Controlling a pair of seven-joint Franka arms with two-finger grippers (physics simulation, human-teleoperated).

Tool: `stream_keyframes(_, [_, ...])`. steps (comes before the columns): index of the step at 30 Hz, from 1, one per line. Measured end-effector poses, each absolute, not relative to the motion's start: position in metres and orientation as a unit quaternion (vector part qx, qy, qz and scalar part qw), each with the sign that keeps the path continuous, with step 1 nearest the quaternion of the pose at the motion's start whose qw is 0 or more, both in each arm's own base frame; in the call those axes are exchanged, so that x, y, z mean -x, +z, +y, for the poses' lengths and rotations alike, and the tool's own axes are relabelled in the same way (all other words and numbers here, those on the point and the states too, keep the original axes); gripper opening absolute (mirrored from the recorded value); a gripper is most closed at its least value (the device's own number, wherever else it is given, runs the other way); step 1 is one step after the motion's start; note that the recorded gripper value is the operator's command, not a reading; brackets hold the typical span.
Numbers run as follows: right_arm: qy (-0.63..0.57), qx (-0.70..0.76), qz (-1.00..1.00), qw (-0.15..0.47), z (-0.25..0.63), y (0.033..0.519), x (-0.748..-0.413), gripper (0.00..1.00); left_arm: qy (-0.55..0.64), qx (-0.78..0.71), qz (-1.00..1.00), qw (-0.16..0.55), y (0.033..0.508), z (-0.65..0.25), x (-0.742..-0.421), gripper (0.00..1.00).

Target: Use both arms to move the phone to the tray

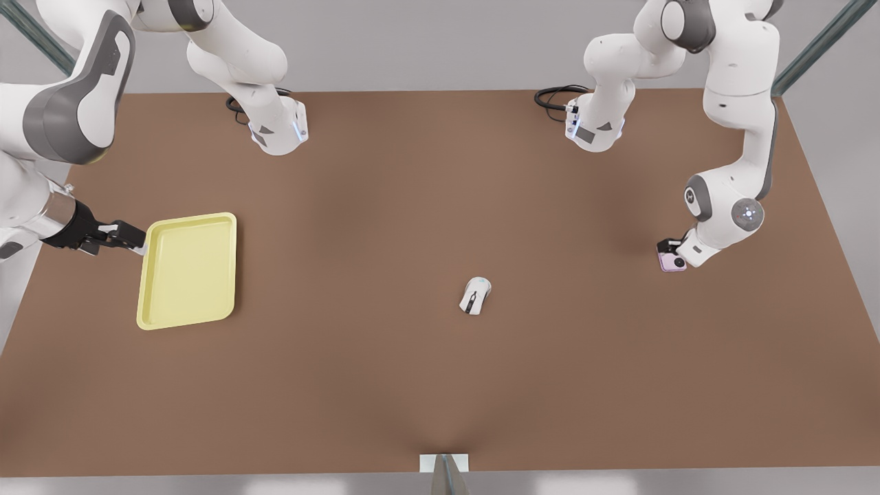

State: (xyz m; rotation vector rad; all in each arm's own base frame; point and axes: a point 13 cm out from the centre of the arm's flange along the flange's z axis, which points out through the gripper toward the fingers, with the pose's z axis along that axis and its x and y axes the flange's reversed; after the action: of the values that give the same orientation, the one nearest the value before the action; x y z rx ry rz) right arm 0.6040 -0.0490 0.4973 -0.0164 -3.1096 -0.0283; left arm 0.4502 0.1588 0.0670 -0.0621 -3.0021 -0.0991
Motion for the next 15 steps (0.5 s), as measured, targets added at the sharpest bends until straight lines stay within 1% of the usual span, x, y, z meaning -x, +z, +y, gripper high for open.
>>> stream_keyframes(8, [-0.009,0.005,-1.000,0.016,-0.049,0.497,-0.604,1.00,-0.013,0.019,-0.996,0.081,0.047,0.168,-0.438,1.00])
stream_keyframes(15, [-0.009,0.005,-1.000,0.016,-0.049,0.497,-0.604,1.00,-0.002,0.030,-0.997,0.077,0.044,0.163,-0.440,1.00])
